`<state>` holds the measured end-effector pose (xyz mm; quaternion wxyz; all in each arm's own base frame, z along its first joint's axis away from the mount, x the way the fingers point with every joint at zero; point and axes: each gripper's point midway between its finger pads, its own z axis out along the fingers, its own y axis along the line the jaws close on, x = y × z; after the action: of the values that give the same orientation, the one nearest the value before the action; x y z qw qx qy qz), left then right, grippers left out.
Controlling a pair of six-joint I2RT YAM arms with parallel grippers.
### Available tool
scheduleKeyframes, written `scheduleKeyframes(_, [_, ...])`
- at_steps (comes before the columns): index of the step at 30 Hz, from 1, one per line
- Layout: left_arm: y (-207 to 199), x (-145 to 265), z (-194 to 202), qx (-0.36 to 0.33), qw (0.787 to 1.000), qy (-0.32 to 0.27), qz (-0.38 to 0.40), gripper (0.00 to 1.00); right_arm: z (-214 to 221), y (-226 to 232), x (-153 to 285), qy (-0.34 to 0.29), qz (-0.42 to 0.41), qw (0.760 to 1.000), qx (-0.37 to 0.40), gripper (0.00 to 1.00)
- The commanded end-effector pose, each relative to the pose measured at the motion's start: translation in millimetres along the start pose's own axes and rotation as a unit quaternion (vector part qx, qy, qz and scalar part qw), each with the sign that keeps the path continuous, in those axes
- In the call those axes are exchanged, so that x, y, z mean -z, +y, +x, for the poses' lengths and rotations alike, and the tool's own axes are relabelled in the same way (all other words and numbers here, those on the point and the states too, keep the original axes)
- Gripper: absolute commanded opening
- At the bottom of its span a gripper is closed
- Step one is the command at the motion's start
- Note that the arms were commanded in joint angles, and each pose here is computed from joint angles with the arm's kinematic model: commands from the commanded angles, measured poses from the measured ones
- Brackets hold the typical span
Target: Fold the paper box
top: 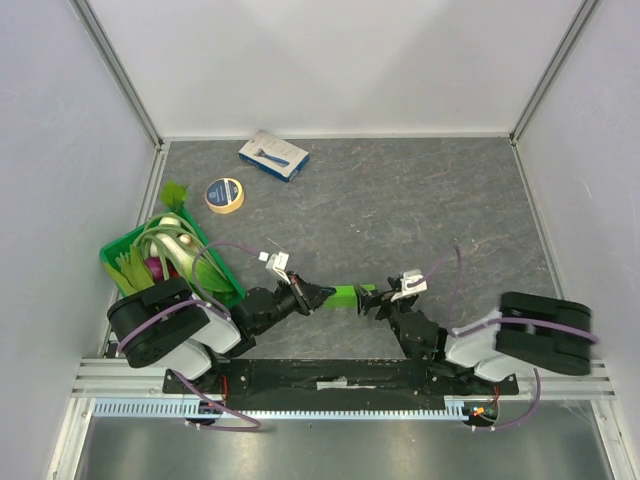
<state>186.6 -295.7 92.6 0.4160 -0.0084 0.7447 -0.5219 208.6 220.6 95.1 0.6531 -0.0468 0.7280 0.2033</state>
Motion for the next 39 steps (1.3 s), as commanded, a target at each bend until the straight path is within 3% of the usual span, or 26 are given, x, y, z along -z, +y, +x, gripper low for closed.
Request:
scheduleKeyframes(1, [86.3, 35.8, 52.4, -0.061, 0.982, 0.100, -0.149, 0.02, 26.3, -59.5, 28.3, 0.002, 0.049, 0.999, 0.014, 0.98])
scheduleKeyframes(5, [80.9, 34.4, 50.9, -0.063, 0.983, 0.102, -0.142, 0.02, -10.0, -26.2, 23.5, -0.049, -0.009, 0.998, -0.049, 0.98])
scheduleKeyframes(6, [77.0, 33.3, 49.1, -0.064, 0.983, 0.101, -0.137, 0.03, 13.2, -31.8, 23.6, -0.005, 0.002, 1.000, -0.004, 0.98])
scheduleKeyframes(7, [75.5, 33.3, 47.8, -0.067, 0.983, 0.102, -0.136, 0.04, -20.2, -5.1, 13.5, -0.032, -0.006, 0.996, -0.080, 0.98])
scheduleKeyframes(8, [77.7, 34.2, 49.1, -0.072, 0.980, 0.112, -0.146, 0.05, -22.8, -4.4, 8.8, -0.010, 0.026, 0.996, -0.079, 0.98])
scheduleKeyframes(9, [69.1, 32.9, 43.1, -0.073, 0.982, 0.105, -0.137, 0.07, -9.2, -19.1, 12.6, 0.030, 0.057, 0.998, -0.019, 0.98])
scheduleKeyframes(10, [66.7, 33.0, 41.5, -0.074, 0.982, 0.107, -0.138, 0.10, -34.2, -12.6, 11.5, 0.010, 0.048, 0.998, -0.027, 0.98])
scheduleKeyframes(14, [47.3, 29.2, 23.6, -0.091, 0.982, 0.101, -0.133, 0.28, -47.9, -4.3, 9.7, 0.060, 0.026, 0.998, -0.019, 0.98])
scheduleKeyframes(15, [48.2, 32.3, 24.4, -0.095, 0.980, 0.110, -0.139, 0.37, -37.1, 0.1, 12.8, 0.094, 0.006, 0.996, -0.005, 0.98])
scheduleKeyframes(20, [9.0, 27.7, -5.0, -0.103, 0.985, 0.089, -0.109, 0.51, -31.7, 22.9, 4.2, 0.180, -0.078, 0.980, -0.043, 0.98])
scheduleKeyframes(22, [4.5, 31.1, -6.6, -0.102, 0.983, 0.101, -0.113, 0.61, -32.9, 30.0, 3.2, 0.206, -0.111, 0.971, -0.055, 0.98])
scheduleKeyframes(24, [-14.2, 30.9, -19.1, -0.097, 0.986, 0.095, -0.096, 0.67, -34.3, 22.8, -0.5, 0.221, -0.110, 0.968, -0.052, 0.98])
scheduleKeyframes(29, [-22.7, 47.9, -35.9, -0.079, 0.985, 0.093, -0.119, 0.69, -34.9, 27.4, 0.1, 0.275, -0.171, 0.942, -0.084, 0.98])
scheduleKeyframes(34, [-21.9, 64.6, -39.4, -0.037, 0.985, 0.108, -0.128, 0.71, -44.3, 14.2, 1.7, 0.273, -0.218, 0.928, -0.131, 0.97])
scheduleKeyframes(39, [-18.1, 61.1, -21.0, 0.012, 0.986, 0.142, -0.088, 0.67, -44.0, 13.9, 4.2, 0.270, -0.297, 0.893, -0.203, 0.83])
